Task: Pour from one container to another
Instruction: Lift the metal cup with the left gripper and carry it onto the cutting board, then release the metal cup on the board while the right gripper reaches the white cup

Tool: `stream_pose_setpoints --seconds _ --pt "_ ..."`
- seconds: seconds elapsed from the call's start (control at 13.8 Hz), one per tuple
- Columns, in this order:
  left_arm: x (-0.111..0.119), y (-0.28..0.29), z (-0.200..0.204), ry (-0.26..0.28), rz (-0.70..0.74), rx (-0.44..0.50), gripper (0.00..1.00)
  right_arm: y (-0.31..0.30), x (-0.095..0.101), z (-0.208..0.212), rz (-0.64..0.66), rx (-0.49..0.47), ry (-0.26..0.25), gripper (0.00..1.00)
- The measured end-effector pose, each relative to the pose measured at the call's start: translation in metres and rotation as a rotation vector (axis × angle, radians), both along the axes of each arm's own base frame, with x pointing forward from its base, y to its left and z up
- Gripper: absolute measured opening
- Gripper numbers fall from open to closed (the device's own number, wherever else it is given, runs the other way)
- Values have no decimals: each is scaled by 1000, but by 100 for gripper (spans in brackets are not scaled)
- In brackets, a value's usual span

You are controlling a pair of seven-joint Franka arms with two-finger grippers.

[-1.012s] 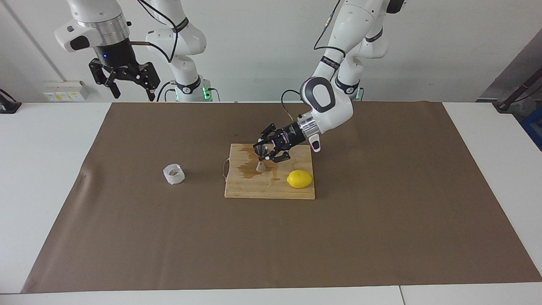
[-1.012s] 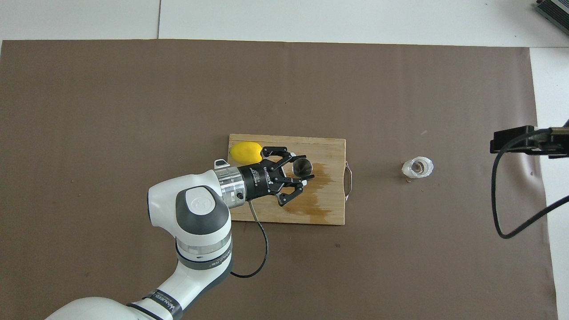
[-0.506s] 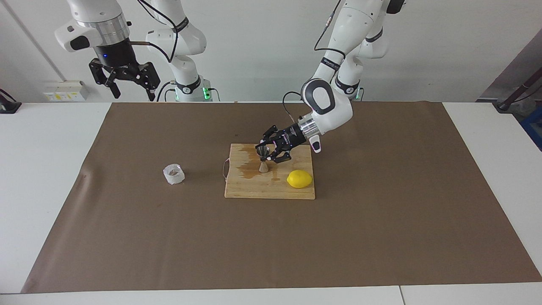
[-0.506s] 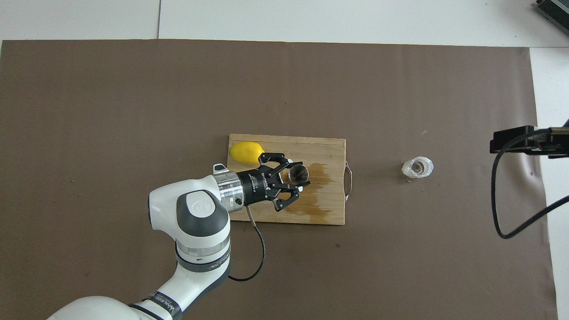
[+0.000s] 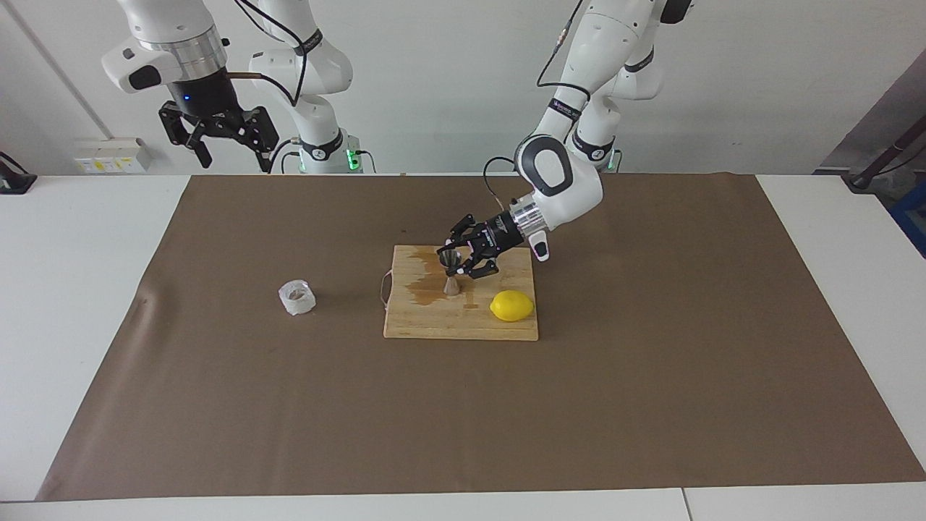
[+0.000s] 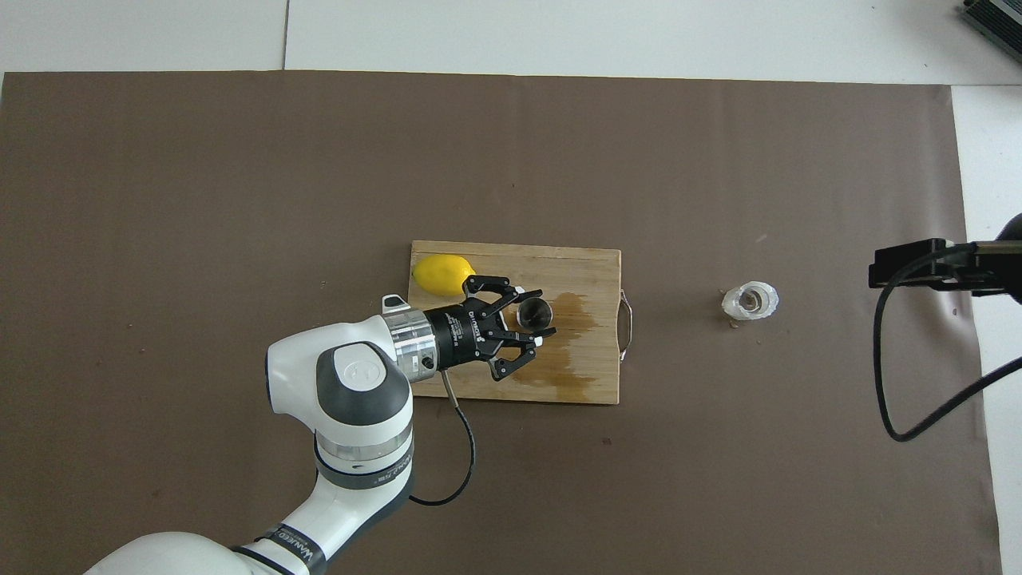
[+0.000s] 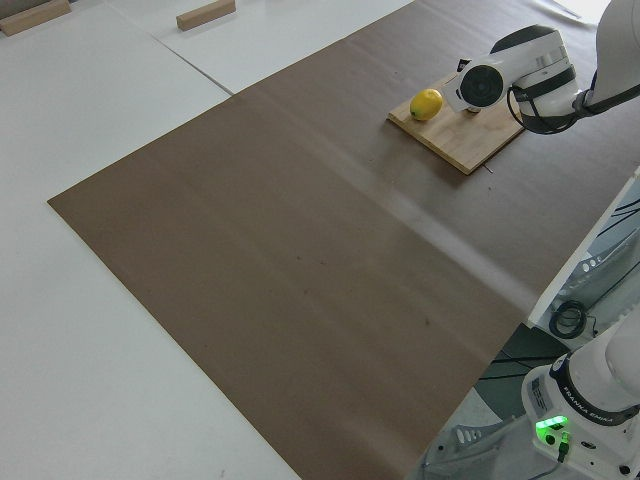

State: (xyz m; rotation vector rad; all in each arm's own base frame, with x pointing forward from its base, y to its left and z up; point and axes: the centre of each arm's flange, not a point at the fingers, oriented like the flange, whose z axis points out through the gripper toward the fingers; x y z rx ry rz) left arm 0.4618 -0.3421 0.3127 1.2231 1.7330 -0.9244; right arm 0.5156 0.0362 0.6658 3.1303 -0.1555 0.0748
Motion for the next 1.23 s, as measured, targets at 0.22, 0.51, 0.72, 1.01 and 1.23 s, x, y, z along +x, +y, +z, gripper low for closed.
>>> stream_pose_setpoints --seconds 0.22,0.51,0.72,1.01,1.23 --pt "1 1 0 -32 -13 7 76 0 0 -6 45 6 13 100" --pt "2 -5 7 -71 -48 -19 100 0 9 -21 113 6 19 100" --pt "13 -11 29 -115 -63 -62 100 -2 21 -35 225 3 17 100" --pt "33 5 72 -209 -114 -85 100 -11 30 -66 411 -7 6 100" --pt "41 25 106 -279 -165 -37 100 -11 30 -87 637 -12 24 100"
